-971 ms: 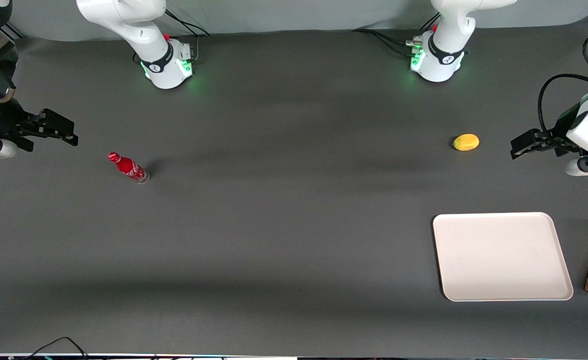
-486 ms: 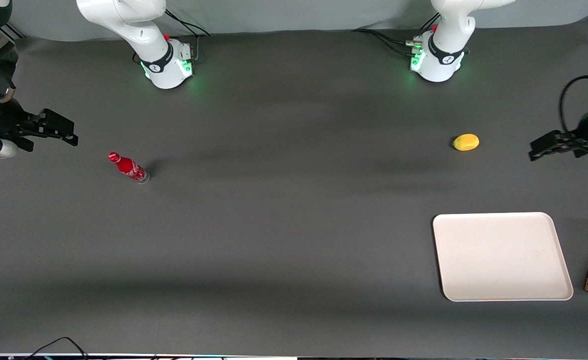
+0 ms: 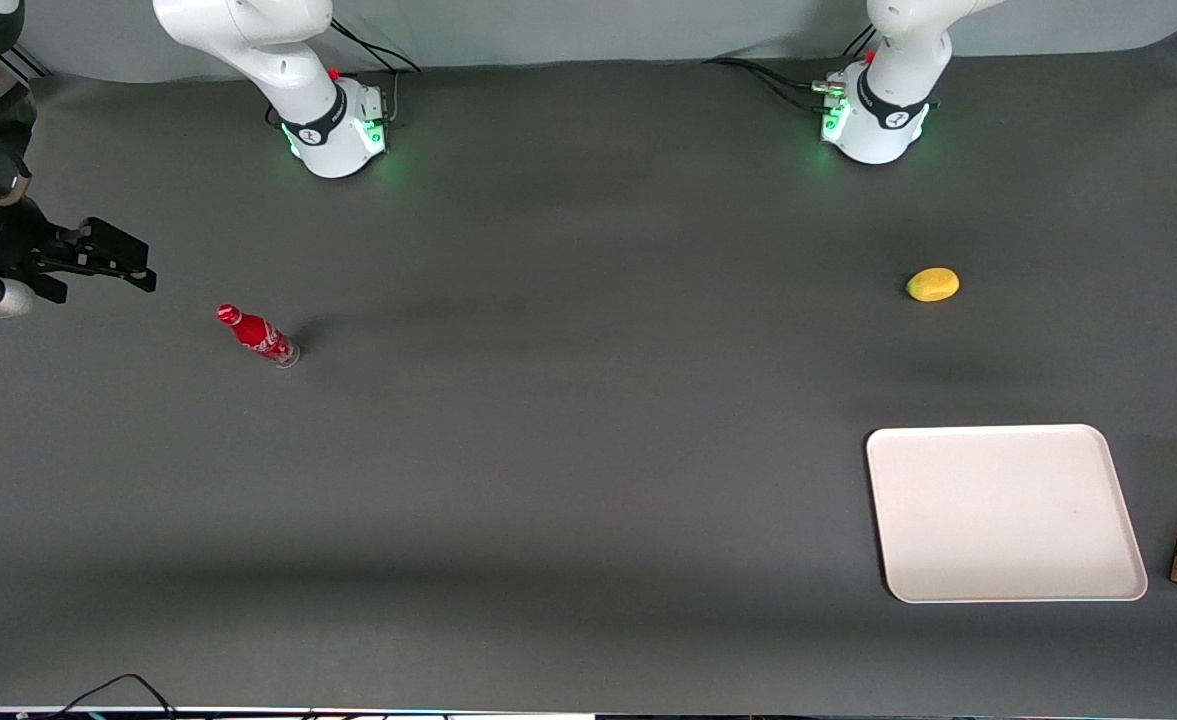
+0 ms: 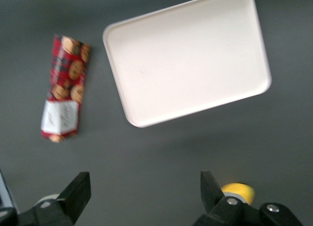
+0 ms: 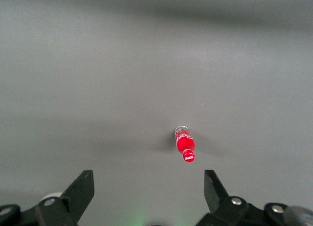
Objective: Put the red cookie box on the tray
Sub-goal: 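Lower the open left gripper over the red cookie box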
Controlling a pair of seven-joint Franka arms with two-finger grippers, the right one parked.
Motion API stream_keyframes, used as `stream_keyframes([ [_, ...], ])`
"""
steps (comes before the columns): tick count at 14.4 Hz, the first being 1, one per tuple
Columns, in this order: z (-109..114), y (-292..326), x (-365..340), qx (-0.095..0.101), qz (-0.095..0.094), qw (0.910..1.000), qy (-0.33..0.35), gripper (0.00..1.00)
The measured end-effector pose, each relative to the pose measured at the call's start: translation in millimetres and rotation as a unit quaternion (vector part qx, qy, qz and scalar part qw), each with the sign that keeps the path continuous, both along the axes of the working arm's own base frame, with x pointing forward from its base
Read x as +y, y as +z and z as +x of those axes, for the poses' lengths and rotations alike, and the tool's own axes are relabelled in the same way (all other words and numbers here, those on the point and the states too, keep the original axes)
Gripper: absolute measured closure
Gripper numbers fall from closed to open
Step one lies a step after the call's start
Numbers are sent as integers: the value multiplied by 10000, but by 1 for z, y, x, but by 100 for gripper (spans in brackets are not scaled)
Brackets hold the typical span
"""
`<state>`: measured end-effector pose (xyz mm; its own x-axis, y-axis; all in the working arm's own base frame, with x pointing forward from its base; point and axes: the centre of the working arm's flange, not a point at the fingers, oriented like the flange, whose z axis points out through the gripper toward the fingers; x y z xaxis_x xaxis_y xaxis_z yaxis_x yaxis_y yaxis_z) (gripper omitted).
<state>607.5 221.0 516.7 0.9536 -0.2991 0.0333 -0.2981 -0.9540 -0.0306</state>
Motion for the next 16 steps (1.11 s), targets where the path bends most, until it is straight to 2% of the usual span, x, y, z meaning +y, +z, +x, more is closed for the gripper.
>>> stream_keyframes([
  [2,7,-33,46,-181,86,9983,-553,0],
  [5,11,-80,111,-498,320,9898,-1299,0],
  [6,14,-94,124,-536,355,9869,-1481,0],
  [9,35,-146,139,-510,278,9819,-1803,0],
  [10,43,-165,143,-589,321,9804,-1853,0],
  [13,60,-216,153,-774,602,9744,-2023,0],
  [16,70,-228,157,-968,825,9687,-2133,0],
])
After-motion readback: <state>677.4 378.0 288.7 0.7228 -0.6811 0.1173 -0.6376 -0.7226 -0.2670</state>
